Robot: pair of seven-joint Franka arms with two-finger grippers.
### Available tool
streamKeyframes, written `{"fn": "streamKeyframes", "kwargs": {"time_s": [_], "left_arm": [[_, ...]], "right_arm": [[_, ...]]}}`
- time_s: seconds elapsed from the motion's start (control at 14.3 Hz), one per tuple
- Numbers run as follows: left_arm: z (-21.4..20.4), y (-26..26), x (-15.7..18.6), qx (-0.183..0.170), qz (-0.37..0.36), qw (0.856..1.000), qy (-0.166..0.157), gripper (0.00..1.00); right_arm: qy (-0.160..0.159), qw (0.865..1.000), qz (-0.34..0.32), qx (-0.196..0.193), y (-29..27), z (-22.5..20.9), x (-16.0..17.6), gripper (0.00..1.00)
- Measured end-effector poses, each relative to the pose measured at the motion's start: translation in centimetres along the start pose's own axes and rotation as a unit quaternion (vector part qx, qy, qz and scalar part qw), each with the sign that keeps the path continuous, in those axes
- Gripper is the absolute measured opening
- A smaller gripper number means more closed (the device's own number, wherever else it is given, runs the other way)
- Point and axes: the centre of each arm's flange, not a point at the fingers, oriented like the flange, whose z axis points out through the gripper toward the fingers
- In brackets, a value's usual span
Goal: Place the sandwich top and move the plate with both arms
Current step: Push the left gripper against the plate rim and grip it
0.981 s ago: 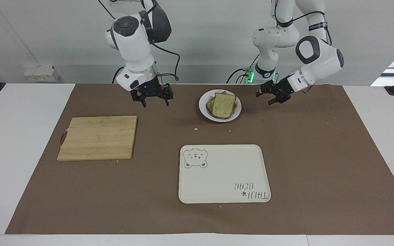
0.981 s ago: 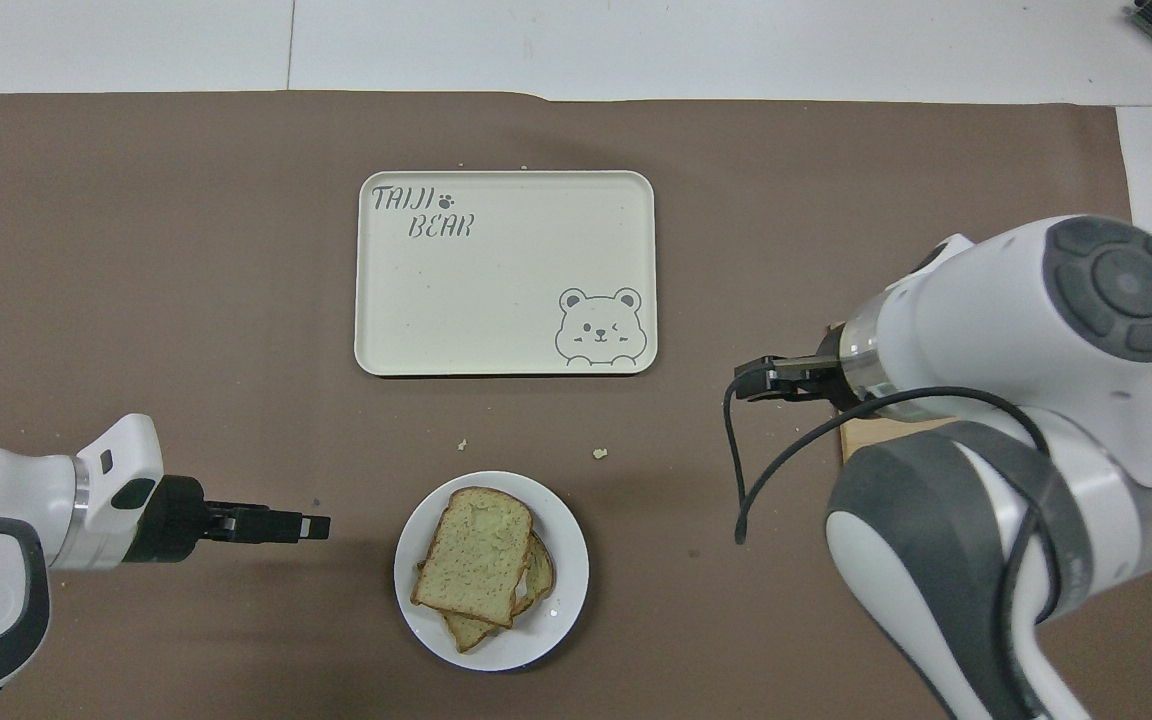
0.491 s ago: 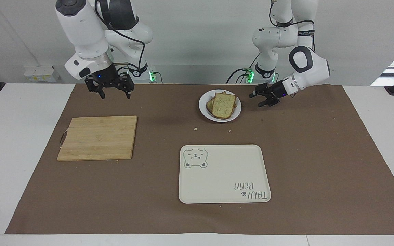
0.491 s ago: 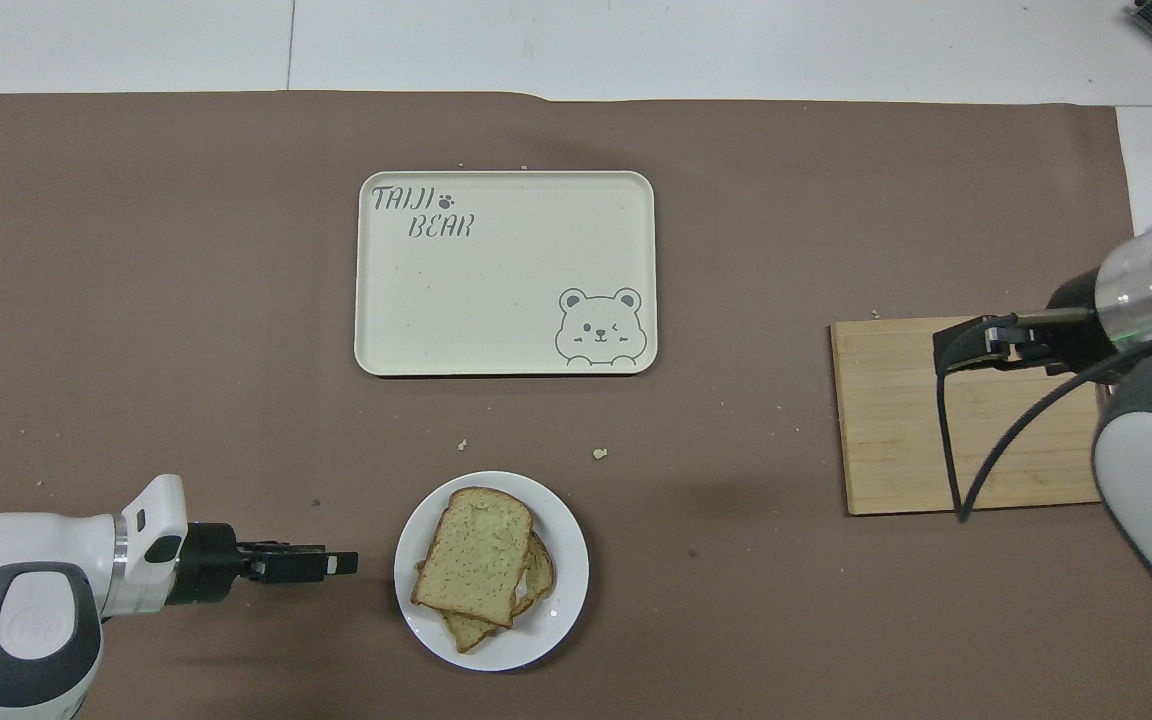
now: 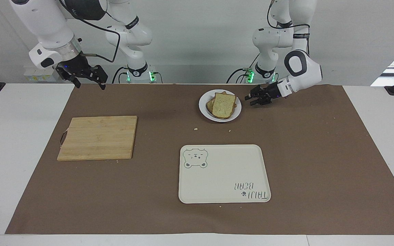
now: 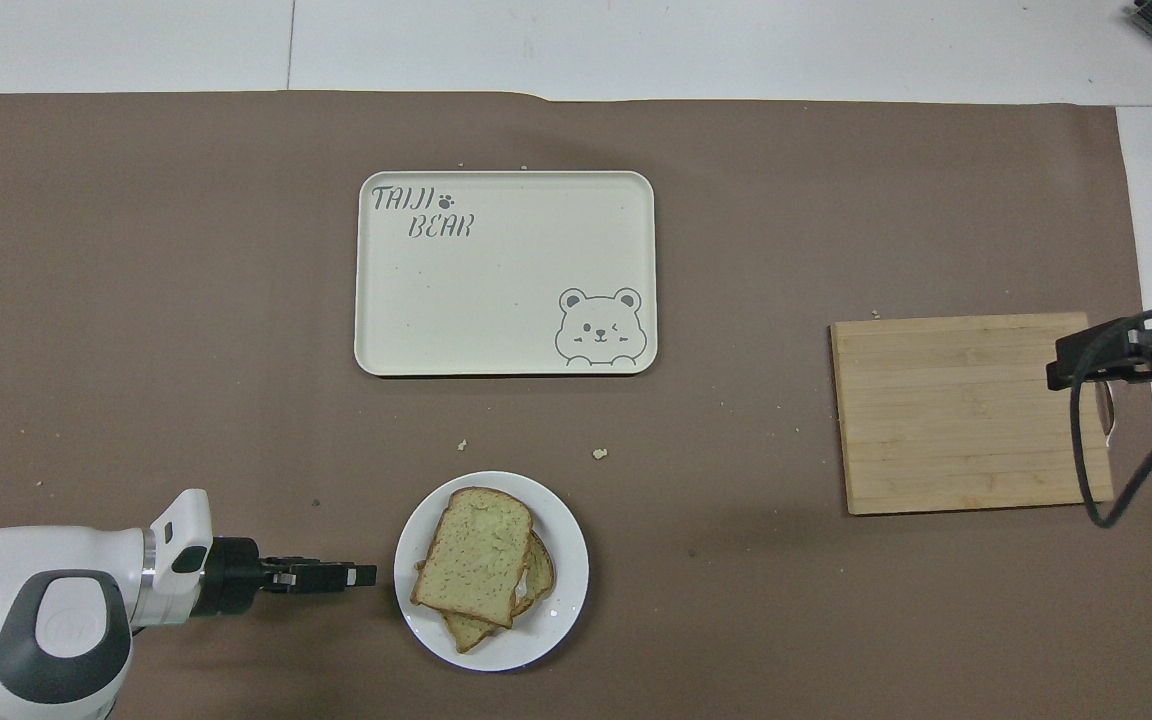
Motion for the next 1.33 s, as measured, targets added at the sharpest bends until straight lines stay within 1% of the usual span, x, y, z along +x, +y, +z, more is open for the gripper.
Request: {"fn": "streamKeyframes", "kwargs": {"time_s": [0.28,0.35,0.42,0.49,0.56,0.63,0.77,0.84,0.98,1.33], "left_arm": [[3.5,0.7,0.0,0.001,-0.009,1.0,-0.003,0.59],[3.9,0.7,0.0,0.001,-0.011,1.0,-0.005,0.54],[4.2,0.6,-0.1,0.001,-0.013,1.0,-0.009,0.54],[4.5,0.6,-0.3,0.002,-0.012,1.0,-0.013,0.48],[4.7,0.7,-0.4,0.002,-0.011,1.0,-0.016,0.39],[4.9,0.8,-0.4,0.003,-0.009,1.0,-0.019,0.38],[5.5,1.2,-0.7,0.004,-0.004,1.0,-0.027,0.15],[5.7,1.3,-0.7,0.004,-0.001,1.0,-0.031,0.1],[5.8,1.5,-0.8,0.001,-0.008,1.0,-0.03,0.06],[5.7,1.6,-0.6,-0.003,-0.02,0.999,-0.027,0.05]], "right_arm": [[-0.001,1.0,0.001,0.0,0.1,0.4,0.1,1.0],[0.003,1.0,0.001,0.0,0.1,0.3,0.2,1.0],[0.008,1.0,0.001,0.0,0.1,0.3,0.3,1.0],[0.013,1.0,0.001,-0.002,0.2,0.2,0.4,1.0],[0.016,1.0,0.001,-0.007,0.2,0.2,0.5,1.0],[0.016,1.0,0.0,-0.012,0.2,0.2,0.5,1.0],[0.017,1.0,-0.001,-0.015,0.1,0.2,0.5,1.0],[0.017,1.0,-0.001,-0.015,0.1,0.2,0.5,1.0],[0.017,1.0,-0.001,-0.015,0.1,0.2,0.5,1.0],[0.017,1.0,-0.002,-0.015,0.1,0.2,0.5,1.0]]}}
